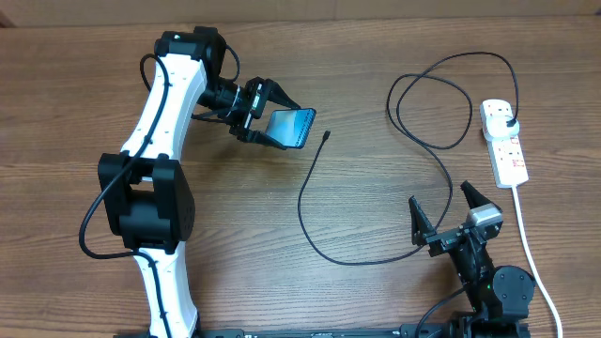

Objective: Plug charger to phone and switch on socket
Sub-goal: 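Hold the phone raised and tilted with the left gripper, then move the right gripper left toward the phone held by the left gripper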

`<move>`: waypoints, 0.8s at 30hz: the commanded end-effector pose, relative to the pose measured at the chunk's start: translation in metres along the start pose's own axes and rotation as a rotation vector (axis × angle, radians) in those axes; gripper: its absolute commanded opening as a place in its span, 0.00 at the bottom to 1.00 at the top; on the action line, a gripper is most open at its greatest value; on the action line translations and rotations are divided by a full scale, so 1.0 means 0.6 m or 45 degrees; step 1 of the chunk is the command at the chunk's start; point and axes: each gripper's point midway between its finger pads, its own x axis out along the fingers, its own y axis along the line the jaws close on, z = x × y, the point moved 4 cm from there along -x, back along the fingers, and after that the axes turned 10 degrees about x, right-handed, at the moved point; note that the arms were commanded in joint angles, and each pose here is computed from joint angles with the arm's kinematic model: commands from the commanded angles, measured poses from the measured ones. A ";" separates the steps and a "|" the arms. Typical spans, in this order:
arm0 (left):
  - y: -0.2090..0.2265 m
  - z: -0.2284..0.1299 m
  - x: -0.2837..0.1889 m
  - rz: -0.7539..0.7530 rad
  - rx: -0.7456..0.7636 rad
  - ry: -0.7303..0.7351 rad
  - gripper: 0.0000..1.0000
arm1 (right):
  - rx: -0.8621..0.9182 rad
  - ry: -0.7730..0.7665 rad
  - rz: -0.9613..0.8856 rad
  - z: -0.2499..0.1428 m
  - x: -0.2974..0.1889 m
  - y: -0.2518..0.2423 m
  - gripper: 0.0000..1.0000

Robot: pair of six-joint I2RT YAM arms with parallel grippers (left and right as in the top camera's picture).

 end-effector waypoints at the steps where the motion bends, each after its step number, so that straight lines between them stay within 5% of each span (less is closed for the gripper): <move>1: -0.022 -0.029 -0.004 -0.079 0.019 0.100 0.44 | 0.036 -0.007 -0.007 -0.003 0.000 -0.002 1.00; 10: -0.026 -0.035 -0.005 -0.103 0.021 0.138 0.42 | 0.485 0.029 0.003 -0.011 0.002 0.000 1.00; 21: -0.016 -0.019 -0.003 -0.044 0.049 0.044 0.38 | 0.559 0.187 0.076 0.048 0.005 0.032 1.00; 24: -0.007 -0.005 -0.003 0.012 0.048 -0.039 0.28 | 0.583 0.253 0.067 0.079 0.011 0.039 1.00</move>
